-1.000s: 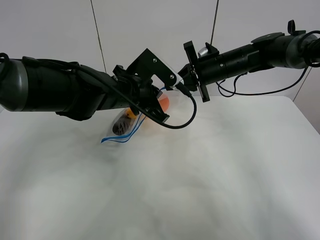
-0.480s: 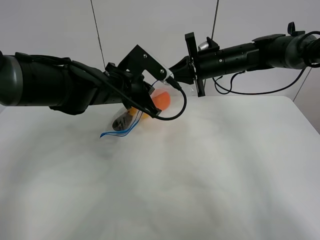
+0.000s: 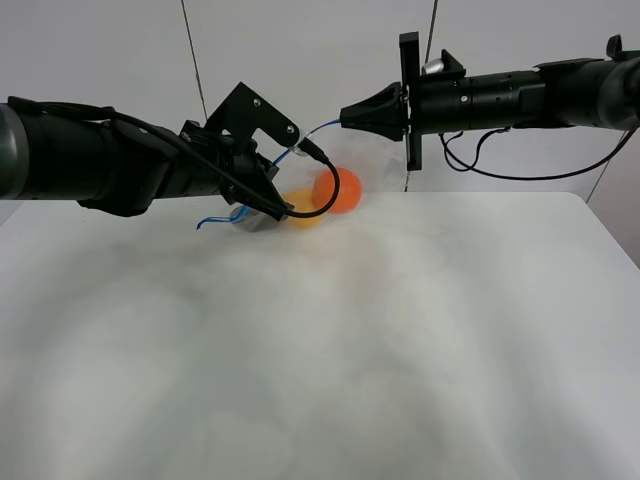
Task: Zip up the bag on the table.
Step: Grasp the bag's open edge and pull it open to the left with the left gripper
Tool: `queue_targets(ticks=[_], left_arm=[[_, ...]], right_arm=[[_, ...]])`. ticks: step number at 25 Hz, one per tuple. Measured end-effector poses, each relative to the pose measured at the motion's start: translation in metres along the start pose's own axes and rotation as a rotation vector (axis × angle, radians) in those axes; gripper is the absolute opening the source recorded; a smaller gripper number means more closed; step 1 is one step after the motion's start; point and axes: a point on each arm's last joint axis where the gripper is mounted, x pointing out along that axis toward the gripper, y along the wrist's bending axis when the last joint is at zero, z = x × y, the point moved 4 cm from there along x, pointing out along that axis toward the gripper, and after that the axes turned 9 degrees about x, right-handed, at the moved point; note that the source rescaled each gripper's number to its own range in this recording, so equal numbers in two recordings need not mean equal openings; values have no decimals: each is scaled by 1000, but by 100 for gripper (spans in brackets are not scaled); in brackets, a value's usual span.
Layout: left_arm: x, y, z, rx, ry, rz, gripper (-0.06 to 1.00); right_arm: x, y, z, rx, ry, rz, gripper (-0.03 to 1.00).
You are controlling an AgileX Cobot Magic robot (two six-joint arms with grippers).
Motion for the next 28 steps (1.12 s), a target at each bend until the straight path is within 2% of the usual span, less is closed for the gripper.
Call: queue_targets(ticks=[8, 23, 28], left_arm=[[3, 25, -19, -32, 39, 40, 0], [3, 73, -61, -77, 114, 98, 0], [2, 82, -69, -91, 129, 113, 0]], right_arm=[[-26, 18, 6, -42, -61, 29, 0], [-29, 18, 8, -44, -69, 31, 0], [-29, 18, 8, -44, -69, 31, 0]])
